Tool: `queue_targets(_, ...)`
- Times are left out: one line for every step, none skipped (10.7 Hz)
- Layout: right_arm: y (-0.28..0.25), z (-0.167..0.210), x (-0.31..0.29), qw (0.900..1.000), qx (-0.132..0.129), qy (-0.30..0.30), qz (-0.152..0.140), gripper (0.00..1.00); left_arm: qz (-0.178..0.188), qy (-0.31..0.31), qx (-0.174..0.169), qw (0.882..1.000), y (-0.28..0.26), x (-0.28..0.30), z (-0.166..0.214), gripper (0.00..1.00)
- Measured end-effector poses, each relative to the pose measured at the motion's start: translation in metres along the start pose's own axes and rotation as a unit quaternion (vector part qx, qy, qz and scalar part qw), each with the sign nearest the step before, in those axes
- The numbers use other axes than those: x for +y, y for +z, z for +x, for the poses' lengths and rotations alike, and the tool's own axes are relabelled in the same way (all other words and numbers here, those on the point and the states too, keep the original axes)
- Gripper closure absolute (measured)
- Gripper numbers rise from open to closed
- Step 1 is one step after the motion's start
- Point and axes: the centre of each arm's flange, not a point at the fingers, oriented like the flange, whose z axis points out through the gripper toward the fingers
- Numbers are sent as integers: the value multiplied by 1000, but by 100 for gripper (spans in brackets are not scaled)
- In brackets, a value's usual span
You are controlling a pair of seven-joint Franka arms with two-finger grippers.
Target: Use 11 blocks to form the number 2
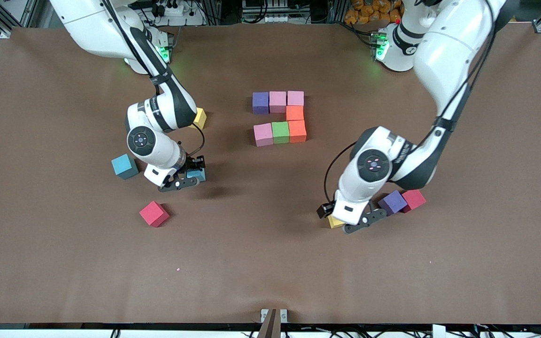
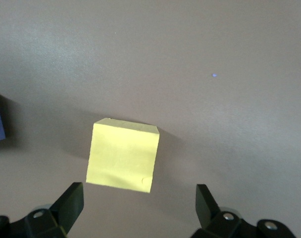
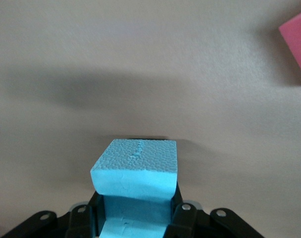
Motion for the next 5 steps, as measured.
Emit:
queue_targets(-8, 3, -18, 1000, 9, 15, 3, 47, 10, 6, 2, 1000, 10, -2, 2, 0)
queue_targets(-13, 4, -35, 1000, 17, 26, 5, 47, 15, 17, 1, 1000, 17, -7, 5, 0)
queue_targets(-17, 4, -49, 999, 21, 34, 7, 47, 17, 26, 0, 1000, 21, -10, 8, 0)
queue_targets(-18, 5, -60, 999, 23, 44, 9, 47, 20, 30, -3, 999, 26, -11, 9, 0)
queue_targets(-16, 7, -69, 998, 25, 56, 11, 47, 22, 32, -6, 999, 32, -12, 8, 0)
